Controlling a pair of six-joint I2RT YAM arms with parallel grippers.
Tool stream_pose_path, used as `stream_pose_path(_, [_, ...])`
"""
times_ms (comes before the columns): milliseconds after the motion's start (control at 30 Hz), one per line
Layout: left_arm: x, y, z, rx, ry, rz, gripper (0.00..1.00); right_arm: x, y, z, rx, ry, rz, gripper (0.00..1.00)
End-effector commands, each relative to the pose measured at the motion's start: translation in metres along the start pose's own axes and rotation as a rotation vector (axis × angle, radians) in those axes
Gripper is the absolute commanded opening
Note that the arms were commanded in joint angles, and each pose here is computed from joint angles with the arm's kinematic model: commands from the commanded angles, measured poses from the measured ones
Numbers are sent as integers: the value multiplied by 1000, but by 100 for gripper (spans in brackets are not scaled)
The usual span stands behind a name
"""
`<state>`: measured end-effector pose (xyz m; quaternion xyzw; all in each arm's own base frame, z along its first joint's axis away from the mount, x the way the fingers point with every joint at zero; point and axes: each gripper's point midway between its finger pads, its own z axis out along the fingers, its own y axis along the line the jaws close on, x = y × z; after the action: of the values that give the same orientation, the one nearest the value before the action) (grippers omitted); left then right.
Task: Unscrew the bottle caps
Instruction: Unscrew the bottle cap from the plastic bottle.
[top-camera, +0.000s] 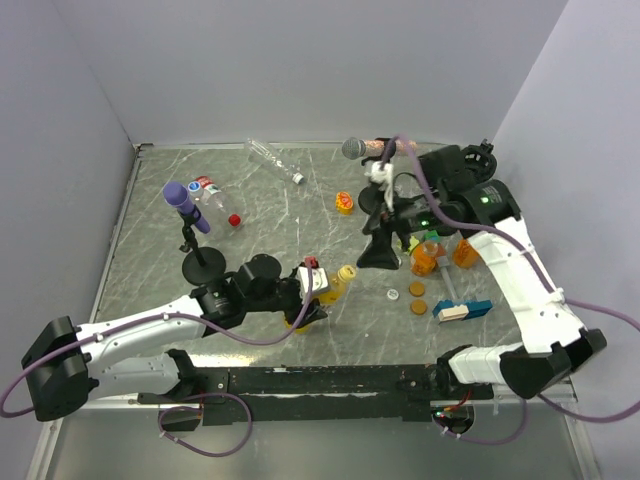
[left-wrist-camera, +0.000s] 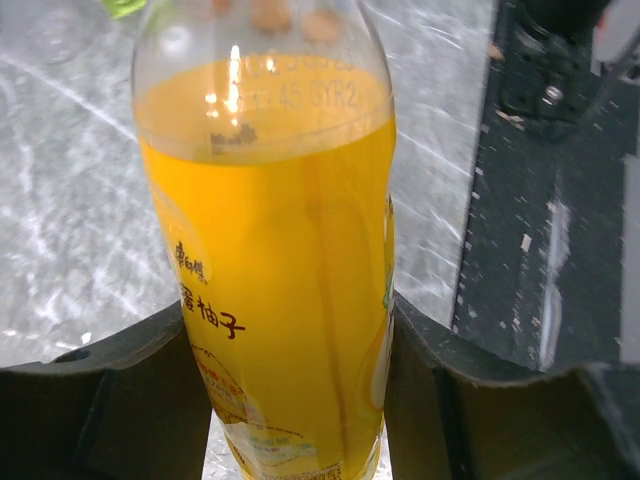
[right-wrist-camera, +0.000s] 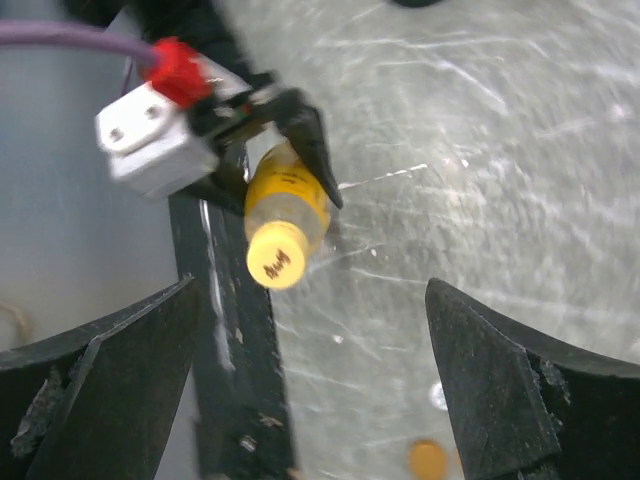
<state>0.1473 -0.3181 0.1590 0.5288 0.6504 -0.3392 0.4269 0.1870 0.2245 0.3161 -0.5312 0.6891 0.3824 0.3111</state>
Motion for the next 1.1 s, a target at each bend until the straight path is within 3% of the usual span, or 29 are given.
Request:
stream_pose_path(0, [-55, 14, -3, -121, -189, -19, 5, 8, -15, -17, 129, -78, 362, 99])
stream_pose_path(100, [-59, 17, 7, -195, -184, -35, 5, 30, -13, -18, 131, 4, 545, 99])
stream_pose_path(233, [-66, 23, 22, -277, -160, -53, 5, 43, -8, -14, 94, 77, 625, 96])
stream_pose_path(567, [-77, 21, 42, -288, -159, -48, 5, 67, -31, -5, 153, 180, 693, 86])
stream_pose_path(1067, [-76, 23, 45, -295, -151, -48, 5, 61, -27, 6, 114, 195, 670, 65])
